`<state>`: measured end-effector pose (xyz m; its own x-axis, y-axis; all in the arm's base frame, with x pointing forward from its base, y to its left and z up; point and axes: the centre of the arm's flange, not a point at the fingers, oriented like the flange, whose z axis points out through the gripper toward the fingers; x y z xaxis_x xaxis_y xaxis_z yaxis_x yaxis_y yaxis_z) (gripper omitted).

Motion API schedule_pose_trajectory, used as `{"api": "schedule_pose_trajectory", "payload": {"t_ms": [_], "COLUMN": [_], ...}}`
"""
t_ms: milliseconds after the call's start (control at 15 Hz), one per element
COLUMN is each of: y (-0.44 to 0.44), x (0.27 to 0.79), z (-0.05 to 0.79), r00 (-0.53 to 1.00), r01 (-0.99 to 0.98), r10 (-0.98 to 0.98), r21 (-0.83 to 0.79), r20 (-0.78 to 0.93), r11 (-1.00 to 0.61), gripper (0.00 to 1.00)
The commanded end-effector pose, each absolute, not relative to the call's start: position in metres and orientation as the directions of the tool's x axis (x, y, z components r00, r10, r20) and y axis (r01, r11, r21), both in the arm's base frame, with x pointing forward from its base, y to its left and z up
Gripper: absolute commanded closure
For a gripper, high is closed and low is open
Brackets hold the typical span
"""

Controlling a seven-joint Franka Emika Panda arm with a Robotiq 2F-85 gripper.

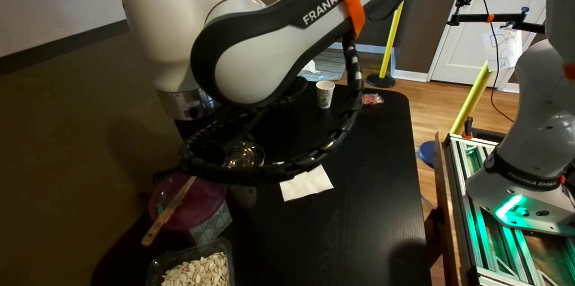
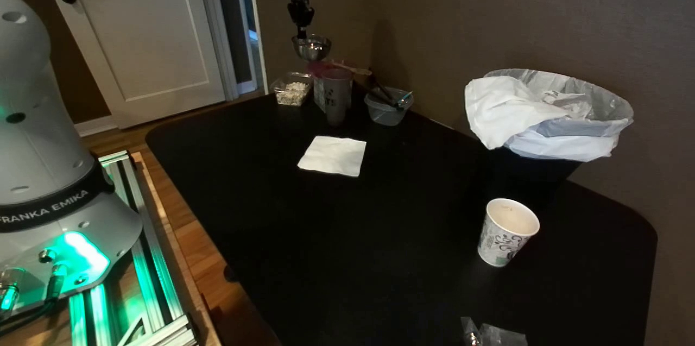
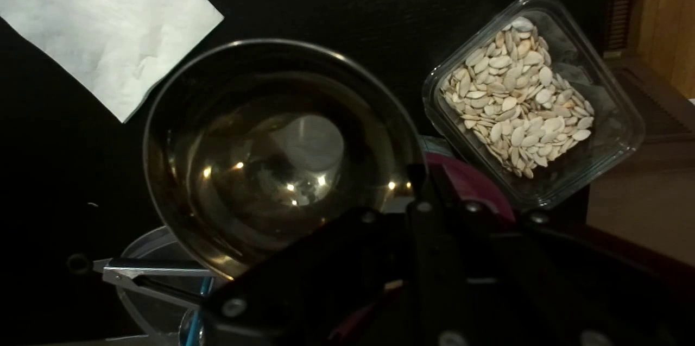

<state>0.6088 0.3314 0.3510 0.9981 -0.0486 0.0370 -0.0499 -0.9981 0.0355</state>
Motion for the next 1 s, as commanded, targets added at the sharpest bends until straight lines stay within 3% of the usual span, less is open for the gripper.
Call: {"api": "schedule_pose_trajectory", "payload": {"t_ms": [0,933], "y": [0.331,0.326], "x": [0.61,0.622], "z": [0.352,0.36], "r00": [0.999,0.999], "r01": [-0.04,0.044], "r10": [-0.04,0.043], "r21": [0.026,-0.022], "r20": [0.027,0.02], "r11": [-0.999,-0.999], "gripper": [0.99,0.99]}}
